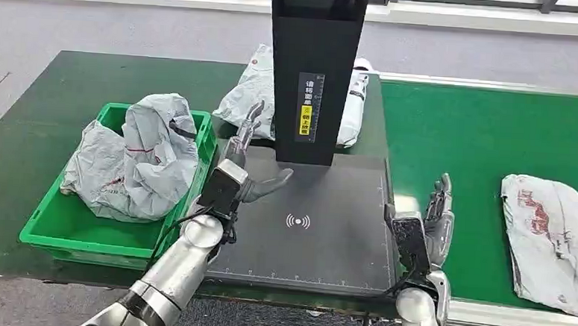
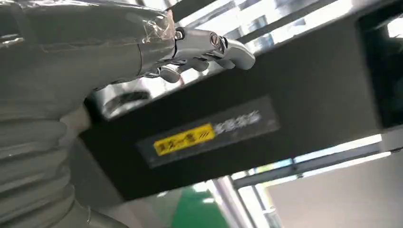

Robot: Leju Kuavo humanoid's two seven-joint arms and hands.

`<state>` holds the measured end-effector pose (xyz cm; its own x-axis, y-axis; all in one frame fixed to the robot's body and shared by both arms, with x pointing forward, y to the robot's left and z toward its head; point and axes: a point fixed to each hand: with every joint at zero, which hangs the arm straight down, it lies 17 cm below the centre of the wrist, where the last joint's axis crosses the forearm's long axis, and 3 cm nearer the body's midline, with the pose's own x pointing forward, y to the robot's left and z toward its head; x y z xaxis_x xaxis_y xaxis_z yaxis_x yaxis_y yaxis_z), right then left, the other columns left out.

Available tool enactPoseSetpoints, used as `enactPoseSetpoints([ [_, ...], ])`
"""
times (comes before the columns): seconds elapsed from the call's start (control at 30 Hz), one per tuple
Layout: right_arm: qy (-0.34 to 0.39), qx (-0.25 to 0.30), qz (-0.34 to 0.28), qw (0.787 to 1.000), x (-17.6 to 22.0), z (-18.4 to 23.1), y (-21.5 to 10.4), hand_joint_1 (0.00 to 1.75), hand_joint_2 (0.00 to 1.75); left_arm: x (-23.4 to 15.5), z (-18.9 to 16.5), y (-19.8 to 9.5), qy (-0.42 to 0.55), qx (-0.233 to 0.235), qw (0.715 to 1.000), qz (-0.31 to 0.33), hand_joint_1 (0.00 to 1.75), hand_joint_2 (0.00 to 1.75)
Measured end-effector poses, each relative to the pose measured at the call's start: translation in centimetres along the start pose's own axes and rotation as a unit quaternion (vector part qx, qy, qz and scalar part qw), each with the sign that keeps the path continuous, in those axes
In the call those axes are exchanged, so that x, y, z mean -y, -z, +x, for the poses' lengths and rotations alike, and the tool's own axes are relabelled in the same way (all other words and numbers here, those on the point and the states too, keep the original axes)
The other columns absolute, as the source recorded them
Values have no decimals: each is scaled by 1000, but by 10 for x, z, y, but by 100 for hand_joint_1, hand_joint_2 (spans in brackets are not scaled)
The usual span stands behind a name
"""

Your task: Moved the parcel from conveyor to table for the left to box.

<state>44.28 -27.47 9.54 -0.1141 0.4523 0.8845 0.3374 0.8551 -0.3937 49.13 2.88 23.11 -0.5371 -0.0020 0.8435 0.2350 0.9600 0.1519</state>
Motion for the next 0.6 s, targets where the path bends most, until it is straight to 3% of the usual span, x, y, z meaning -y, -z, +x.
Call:
enactPoseSetpoints([
  [0.3,-37,-39,-11,998,17,-36,-5,0,175,8,-43,-8,17,-74,997,-12,0,175],
  [0.6,-171,-84,-47,981,53,-84,-11,0,175,3,-93,-32,37,-165,986,-10,0,175],
])
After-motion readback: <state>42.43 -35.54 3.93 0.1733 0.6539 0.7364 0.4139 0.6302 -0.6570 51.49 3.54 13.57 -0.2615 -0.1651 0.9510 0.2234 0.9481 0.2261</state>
